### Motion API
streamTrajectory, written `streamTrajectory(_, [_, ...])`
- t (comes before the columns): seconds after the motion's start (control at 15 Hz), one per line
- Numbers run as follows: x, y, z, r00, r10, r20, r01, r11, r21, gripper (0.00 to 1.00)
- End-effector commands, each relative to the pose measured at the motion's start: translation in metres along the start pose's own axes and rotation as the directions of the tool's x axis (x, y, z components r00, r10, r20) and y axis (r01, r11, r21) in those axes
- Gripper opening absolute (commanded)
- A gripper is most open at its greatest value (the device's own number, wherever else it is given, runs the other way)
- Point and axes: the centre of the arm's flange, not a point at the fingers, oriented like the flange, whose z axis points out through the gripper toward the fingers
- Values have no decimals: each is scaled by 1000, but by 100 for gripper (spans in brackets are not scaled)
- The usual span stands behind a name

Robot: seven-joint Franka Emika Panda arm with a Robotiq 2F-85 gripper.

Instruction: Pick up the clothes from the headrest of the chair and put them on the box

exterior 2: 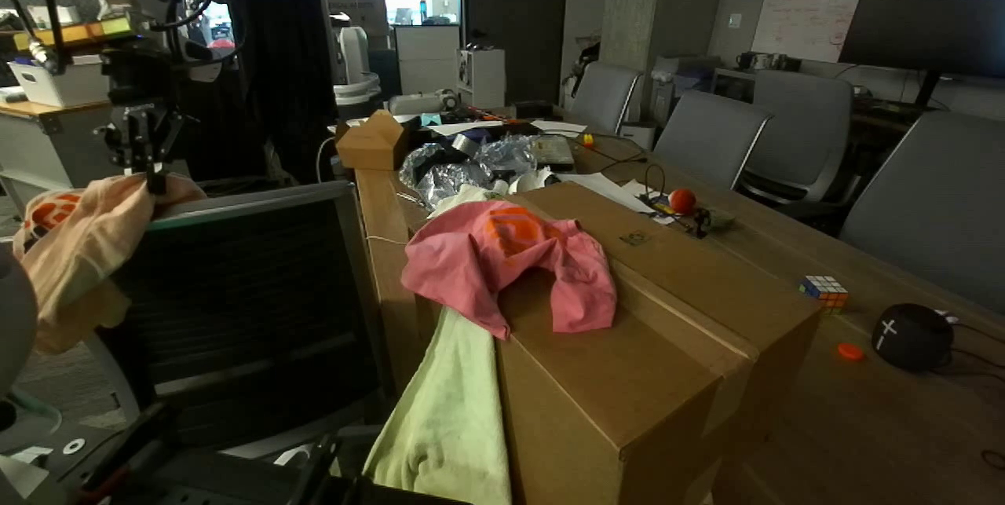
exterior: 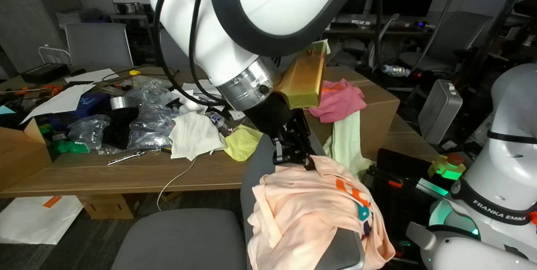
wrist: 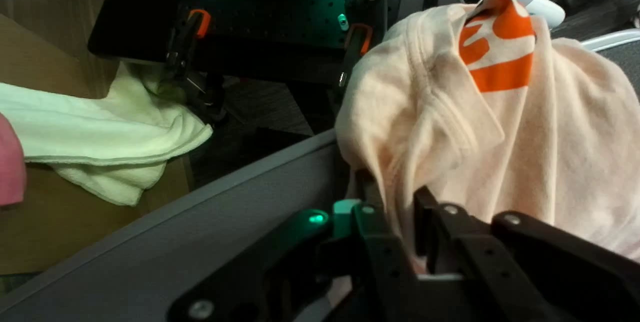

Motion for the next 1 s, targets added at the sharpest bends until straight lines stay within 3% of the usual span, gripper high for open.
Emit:
streamTrajectory(0.0, [-4,7,-7,999,24,-22,-24,1000,2,0])
streamTrajectory(0.47, [-27,22,-63,979,129,-158,-136,990,-32,1])
streamTrajectory(0.93, [-18,68,-137,916,283,-284,-293,956,11,1])
